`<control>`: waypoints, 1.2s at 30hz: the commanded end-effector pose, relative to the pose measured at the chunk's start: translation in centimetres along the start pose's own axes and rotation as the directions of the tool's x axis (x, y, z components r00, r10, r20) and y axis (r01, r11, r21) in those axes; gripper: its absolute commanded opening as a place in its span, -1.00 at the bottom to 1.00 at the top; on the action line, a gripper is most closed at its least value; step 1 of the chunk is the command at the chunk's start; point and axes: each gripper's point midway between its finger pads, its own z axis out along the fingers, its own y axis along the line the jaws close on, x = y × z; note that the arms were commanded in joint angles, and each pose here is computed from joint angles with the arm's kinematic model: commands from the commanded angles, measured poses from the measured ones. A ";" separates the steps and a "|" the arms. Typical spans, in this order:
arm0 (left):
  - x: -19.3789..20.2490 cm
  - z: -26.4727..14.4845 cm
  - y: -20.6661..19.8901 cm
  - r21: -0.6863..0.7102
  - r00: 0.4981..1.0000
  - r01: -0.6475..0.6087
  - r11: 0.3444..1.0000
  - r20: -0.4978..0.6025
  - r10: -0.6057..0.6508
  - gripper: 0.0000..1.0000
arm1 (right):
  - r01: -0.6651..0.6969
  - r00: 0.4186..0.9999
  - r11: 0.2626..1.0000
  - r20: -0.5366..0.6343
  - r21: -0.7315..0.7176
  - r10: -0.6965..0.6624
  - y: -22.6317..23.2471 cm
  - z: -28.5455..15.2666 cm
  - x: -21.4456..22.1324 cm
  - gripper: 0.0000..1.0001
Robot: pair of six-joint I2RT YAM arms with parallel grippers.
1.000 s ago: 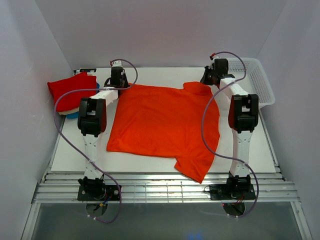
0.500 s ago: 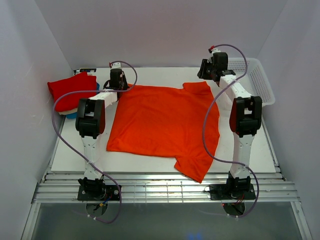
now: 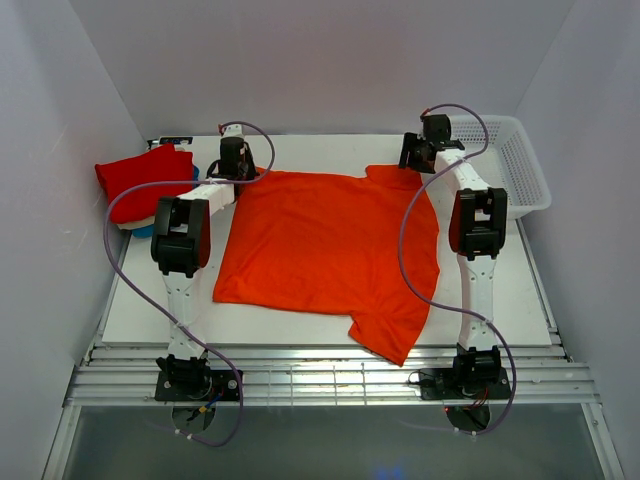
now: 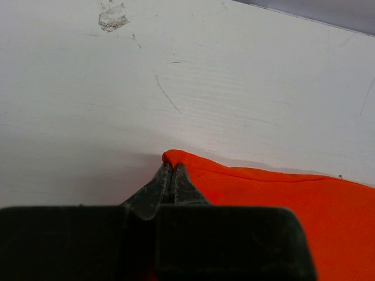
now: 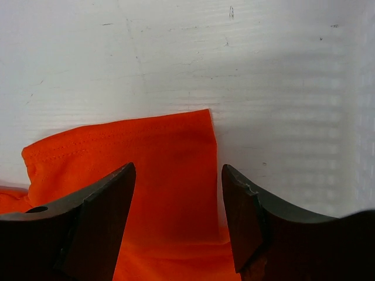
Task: Fold and stack the t-shirts
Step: Grap the side of the flattened tshirt furthest away from the robot with both arms, then fold the flattened tshirt in 1/3 of the way
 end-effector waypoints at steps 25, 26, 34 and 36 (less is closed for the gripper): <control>-3.2 -1.7 -1.1 0.030 0.998 -0.006 1.000 0.066 0.004 -1.00 | -0.045 0.999 0.997 0.006 -0.055 0.046 -0.3 0.6 0.0 -0.84; -3.3 -1.7 -1.0 0.029 0.998 -0.006 1.000 0.066 0.004 -1.00 | -0.043 0.998 0.997 0.034 -0.063 0.045 -0.1 -0.1 -0.8 -0.85; -5.1 -2.6 -1.2 0.029 0.994 -0.006 1.000 0.105 0.003 -1.00 | -0.020 0.988 0.994 0.150 -0.110 0.036 1.6 -4.9 -5.2 -0.85; -5.2 -2.8 -1.3 0.033 0.994 -0.007 0.999 0.108 0.003 -1.00 | -0.012 0.985 0.993 0.170 -0.119 0.033 2.0 -6.2 -5.7 -0.84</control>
